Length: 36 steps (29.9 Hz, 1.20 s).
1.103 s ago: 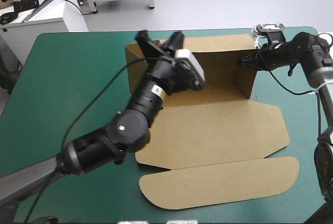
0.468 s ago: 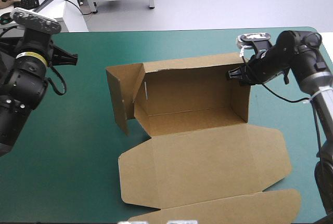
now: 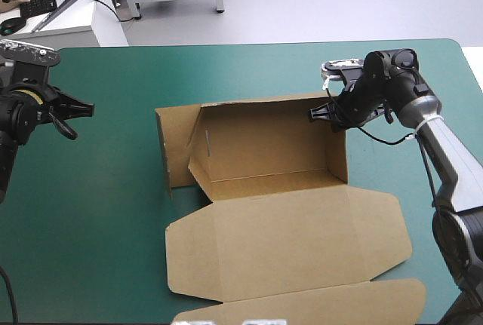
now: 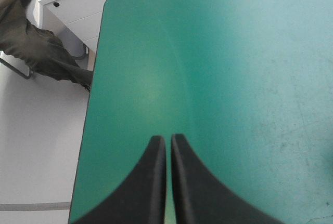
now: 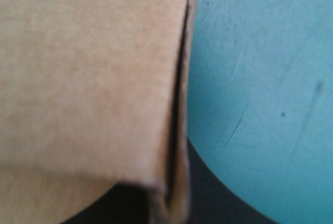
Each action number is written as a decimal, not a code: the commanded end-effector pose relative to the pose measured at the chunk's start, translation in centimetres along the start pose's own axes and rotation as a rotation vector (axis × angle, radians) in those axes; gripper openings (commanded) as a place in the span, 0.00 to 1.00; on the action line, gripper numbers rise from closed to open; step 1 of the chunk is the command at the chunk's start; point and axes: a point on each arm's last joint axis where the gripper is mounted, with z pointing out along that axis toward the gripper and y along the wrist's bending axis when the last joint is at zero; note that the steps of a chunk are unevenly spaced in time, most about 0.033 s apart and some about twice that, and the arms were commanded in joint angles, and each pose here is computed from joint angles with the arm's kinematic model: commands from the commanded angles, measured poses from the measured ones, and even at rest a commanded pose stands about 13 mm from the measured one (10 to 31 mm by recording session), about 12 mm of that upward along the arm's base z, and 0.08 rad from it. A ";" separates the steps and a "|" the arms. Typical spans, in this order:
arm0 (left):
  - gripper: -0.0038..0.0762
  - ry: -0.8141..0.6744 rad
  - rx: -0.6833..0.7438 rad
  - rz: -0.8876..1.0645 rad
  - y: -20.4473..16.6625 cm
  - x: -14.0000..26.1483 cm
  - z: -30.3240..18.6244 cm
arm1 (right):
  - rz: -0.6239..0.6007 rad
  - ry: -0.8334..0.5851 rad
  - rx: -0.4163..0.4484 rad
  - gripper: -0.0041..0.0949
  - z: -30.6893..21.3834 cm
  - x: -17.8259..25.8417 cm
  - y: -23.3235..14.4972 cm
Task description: Fold the box
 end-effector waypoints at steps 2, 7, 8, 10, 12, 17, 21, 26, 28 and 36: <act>0.06 -0.074 0.000 0.004 0.2 -1.0 -0.6 | -0.019 -0.094 0.018 0.08 0.2 -1.2 -0.2; 0.06 -0.058 0.007 0.011 0.0 -0.9 -0.2 | -0.037 -0.153 0.056 0.28 0.5 -1.9 -0.6; 0.06 -0.056 0.013 0.020 0.0 -0.9 -0.1 | -0.042 -0.157 0.065 0.33 0.4 -2.0 -0.7; 0.06 -0.055 0.021 0.035 -0.1 -0.9 -0.1 | -0.050 -0.176 0.080 0.41 0.1 -2.4 -0.7; 0.06 -0.050 0.024 0.037 -0.1 -0.8 0.0 | -0.061 -0.199 0.098 0.47 -0.7 -3.0 -0.8; 0.06 -0.030 0.029 0.035 -0.2 -0.7 0.1 | -0.071 -0.254 0.171 0.55 -4.7 -4.2 -0.9; 0.06 -0.021 0.033 0.034 -0.3 -0.7 0.5 | 0.011 -0.311 0.215 0.57 -8.7 -4.5 -0.9; 0.06 -0.023 0.034 0.033 -0.3 -0.7 0.5 | 0.007 -0.366 0.163 0.57 -11.2 -3.7 -0.3; 0.06 -0.022 0.032 0.035 -0.3 -0.7 0.5 | 0.012 -0.379 0.125 0.57 -11.9 -3.3 0.2; 0.06 -0.011 0.033 0.043 -0.3 -0.6 0.5 | -0.002 -0.356 0.150 0.57 -13.2 -0.4 0.1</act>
